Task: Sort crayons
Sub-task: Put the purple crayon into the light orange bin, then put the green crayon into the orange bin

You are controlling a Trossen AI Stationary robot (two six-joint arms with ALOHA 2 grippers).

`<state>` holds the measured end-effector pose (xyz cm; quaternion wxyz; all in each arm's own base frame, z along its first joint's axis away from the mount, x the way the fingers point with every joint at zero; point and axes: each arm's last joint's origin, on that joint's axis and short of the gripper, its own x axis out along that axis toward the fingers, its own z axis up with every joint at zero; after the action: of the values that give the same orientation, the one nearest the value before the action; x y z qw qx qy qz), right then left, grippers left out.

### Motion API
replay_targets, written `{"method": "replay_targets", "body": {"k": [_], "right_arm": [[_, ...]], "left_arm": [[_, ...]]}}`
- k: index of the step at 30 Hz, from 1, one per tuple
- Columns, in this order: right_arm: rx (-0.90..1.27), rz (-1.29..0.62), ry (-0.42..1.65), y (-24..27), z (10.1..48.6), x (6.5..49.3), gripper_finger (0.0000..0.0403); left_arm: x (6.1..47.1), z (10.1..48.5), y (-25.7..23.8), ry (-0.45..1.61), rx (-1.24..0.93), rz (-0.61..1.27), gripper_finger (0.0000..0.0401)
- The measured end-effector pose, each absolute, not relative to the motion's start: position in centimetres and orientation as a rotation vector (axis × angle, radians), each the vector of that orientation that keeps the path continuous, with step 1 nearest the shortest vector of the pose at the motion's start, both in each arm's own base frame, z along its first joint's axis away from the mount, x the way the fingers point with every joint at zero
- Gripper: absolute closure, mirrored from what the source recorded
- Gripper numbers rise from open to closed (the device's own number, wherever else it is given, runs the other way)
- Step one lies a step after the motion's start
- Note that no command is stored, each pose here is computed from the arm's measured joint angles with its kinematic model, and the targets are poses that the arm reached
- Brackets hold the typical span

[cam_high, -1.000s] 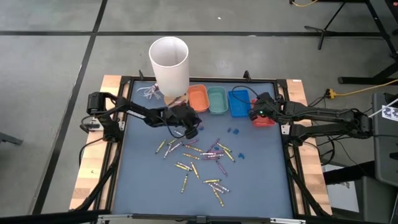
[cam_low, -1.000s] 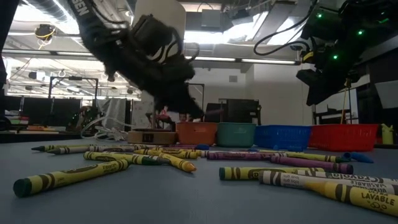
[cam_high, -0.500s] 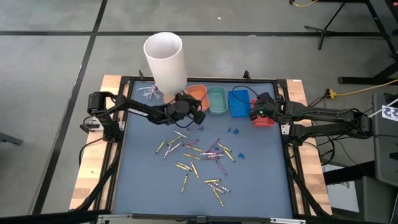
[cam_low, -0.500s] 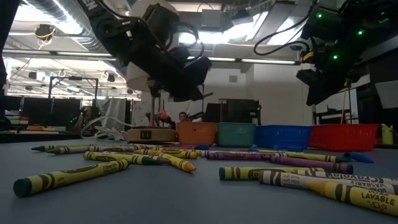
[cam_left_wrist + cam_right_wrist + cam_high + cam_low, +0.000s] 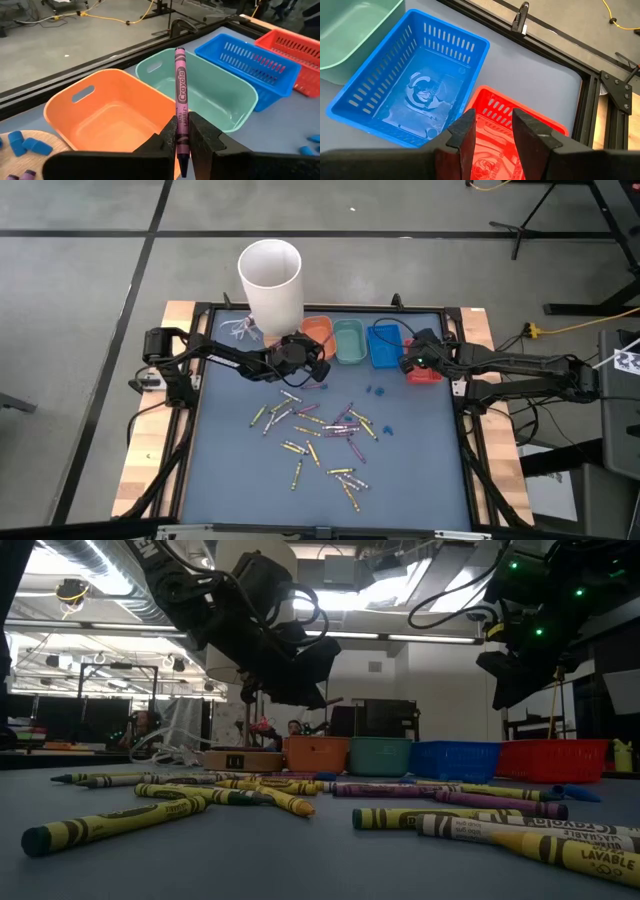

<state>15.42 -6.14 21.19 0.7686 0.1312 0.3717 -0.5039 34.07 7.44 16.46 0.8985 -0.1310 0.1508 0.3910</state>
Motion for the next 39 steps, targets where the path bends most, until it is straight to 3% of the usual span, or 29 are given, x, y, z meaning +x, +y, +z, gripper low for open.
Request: {"method": "replay_targets", "body": {"k": [22, 33, 39], "right_arm": [[0.285, -1.093, 0.806, -6.14, 21.20, 15.42, 0.0276], [0.285, -1.094, 0.806, -6.14, 21.20, 15.42, 0.0276], [0.325, -1.041, 0.824, -6.01, 21.11, 15.52, 0.0276]], "left_arm": [[33.99, 16.26, 7.41, 0.337, -0.268, 0.807, 0.0379], [33.82, 16.26, 7.79, 0.330, -0.255, 0.860, 0.0309], [33.90, 16.23, 7.65, 0.338, -0.266, 0.823, 0.0291]]}}
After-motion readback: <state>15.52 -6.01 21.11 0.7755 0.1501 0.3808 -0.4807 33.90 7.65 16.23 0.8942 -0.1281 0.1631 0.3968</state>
